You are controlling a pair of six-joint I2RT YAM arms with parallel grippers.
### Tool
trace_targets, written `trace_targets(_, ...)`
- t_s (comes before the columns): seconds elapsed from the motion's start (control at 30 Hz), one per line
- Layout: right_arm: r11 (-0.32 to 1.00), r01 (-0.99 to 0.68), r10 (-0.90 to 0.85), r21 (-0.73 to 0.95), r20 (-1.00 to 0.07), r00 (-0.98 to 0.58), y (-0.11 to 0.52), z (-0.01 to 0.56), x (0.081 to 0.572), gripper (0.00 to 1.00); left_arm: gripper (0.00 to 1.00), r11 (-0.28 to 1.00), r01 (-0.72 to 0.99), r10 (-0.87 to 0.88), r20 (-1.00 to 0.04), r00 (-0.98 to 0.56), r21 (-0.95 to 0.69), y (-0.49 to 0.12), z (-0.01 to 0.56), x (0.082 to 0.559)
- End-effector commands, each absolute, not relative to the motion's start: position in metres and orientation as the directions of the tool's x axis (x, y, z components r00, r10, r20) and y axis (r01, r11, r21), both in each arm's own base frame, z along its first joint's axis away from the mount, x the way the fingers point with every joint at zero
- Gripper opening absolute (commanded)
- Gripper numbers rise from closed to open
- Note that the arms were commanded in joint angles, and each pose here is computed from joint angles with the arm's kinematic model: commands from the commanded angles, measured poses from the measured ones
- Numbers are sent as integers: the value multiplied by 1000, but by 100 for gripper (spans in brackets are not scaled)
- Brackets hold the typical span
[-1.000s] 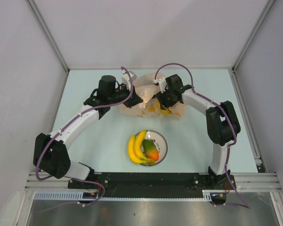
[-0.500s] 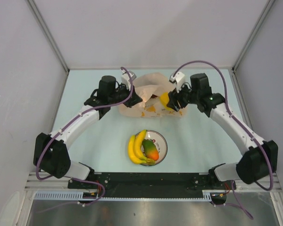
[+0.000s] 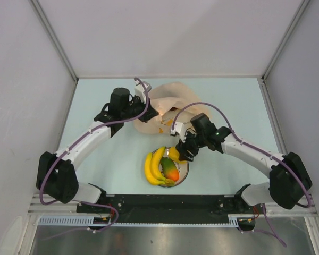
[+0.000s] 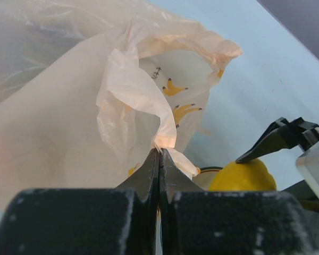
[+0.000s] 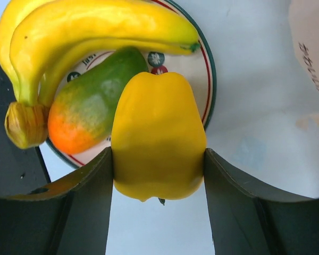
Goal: Take the fake fruits out of the plastic bag
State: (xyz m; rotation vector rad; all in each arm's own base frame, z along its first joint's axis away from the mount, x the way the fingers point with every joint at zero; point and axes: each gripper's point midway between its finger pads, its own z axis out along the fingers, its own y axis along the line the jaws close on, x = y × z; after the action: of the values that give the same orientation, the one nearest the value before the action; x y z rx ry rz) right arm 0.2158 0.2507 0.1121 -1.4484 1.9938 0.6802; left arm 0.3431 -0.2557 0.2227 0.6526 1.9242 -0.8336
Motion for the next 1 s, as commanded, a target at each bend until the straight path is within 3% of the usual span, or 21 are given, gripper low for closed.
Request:
trace_targets(0.0,275,-961,-644,27,-737,-205,274,107,232,31,0,638,720,79,-906,-416,-275,-246,232,334)
trace_targets(0.2,319,-948,-671,19,-702,-240,281,81,242,33,0,656,696,43,-906,-421,-292,-228,234,329)
trace_targets(0.37,338,-940,-619,35,-744,-251,299,86,247,35,0,677,652,-15,-893,-450,-340,-212,228,329)
trace_targets(0.53,311,-950,-656,16,-719,-227,295,83,239,68,0,679,648,-22,-892,-452,-345,-207,226,327)
trace_targets(0.63,333,-943,-661,-11,-716,-225,283,97,242,80,0,675,655,-16,-894,-448,-340,-206,226,326)
trace_targets(0.77,377,-924,-574,59,-768,-283,271,145,254,81,0,678,651,-10,-890,-456,-342,-206,222,327)
trace_targets(0.87,443,-879,-407,176,-834,-372,264,193,270,79,0,678,652,-4,-889,-459,-340,-205,216,325)
trace_targets(0.97,532,-812,-226,240,-884,-409,254,226,310,70,0,684,648,13,-882,-471,-335,-202,205,322)
